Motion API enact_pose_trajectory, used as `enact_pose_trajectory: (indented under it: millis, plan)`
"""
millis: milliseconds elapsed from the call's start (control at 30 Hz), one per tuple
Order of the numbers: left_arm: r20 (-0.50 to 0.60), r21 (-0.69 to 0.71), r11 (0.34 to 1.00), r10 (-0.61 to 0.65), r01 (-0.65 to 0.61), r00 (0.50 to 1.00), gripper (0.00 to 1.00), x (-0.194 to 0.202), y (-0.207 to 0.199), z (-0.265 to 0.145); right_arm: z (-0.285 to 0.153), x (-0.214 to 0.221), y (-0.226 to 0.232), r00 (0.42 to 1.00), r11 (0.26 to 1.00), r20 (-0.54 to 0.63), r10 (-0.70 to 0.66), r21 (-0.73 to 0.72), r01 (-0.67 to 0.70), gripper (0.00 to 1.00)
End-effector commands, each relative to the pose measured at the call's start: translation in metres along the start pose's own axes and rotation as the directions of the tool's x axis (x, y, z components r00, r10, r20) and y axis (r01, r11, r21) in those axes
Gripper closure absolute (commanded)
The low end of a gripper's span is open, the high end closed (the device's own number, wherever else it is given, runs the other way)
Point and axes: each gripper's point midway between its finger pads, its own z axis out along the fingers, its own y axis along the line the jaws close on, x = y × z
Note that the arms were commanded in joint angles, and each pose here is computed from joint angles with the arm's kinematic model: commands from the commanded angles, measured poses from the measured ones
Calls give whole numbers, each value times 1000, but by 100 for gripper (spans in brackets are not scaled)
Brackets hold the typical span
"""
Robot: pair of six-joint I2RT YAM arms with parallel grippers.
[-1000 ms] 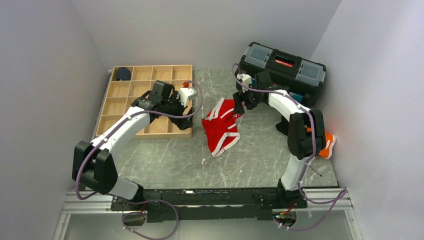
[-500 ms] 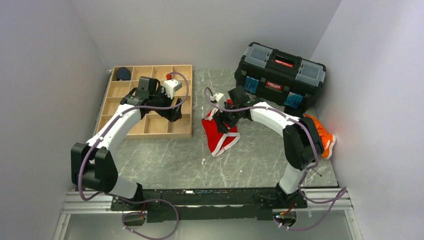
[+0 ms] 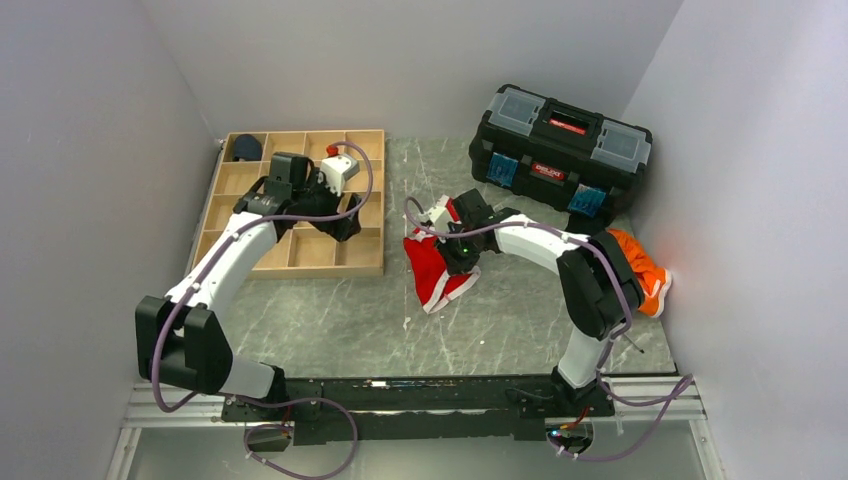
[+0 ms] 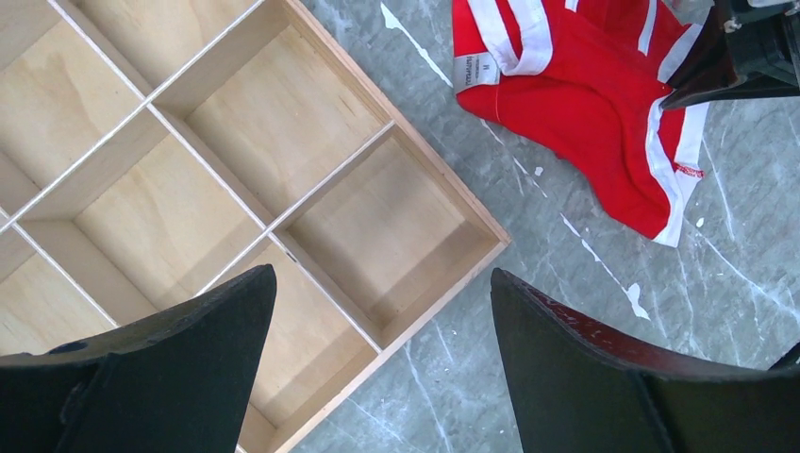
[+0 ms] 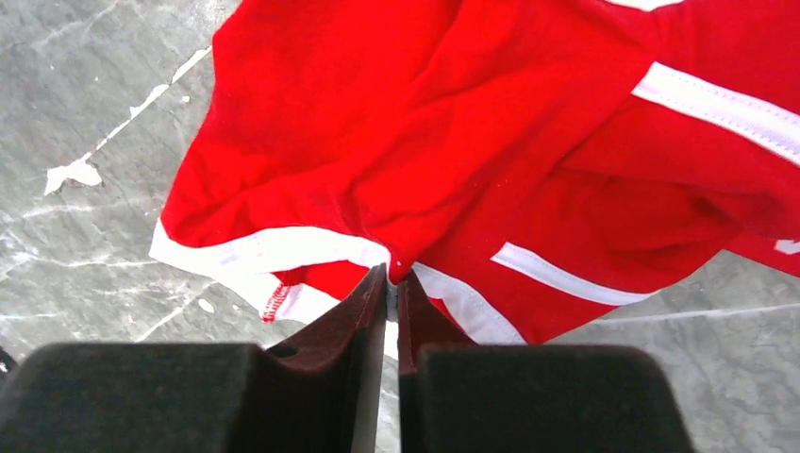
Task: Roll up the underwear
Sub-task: Flatten out the underwear at the center of the board.
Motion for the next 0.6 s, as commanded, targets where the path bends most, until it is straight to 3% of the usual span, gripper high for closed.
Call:
enact_pose_trajectory:
  millis: [0,133,333,567]
  plan:
    - [94,45,996,75,-80,993,11,-16,-6,0,-25,-25,-5,995,997,65,-69,47,66,99]
    - [164,107,988,97,-115,982,11,-28,-13,10,-70,-43,-7,985,995,142,-96,37,91,100]
    - [173,311,950,-75,18,982,12,-49,-33,49,-132,-51,5,962,990,247,-120,-47,135,100]
    - [33,596,786,-230,165,973,16,-78,-93,114,-140,-31,4,966,992,241,-90,-60,107,100]
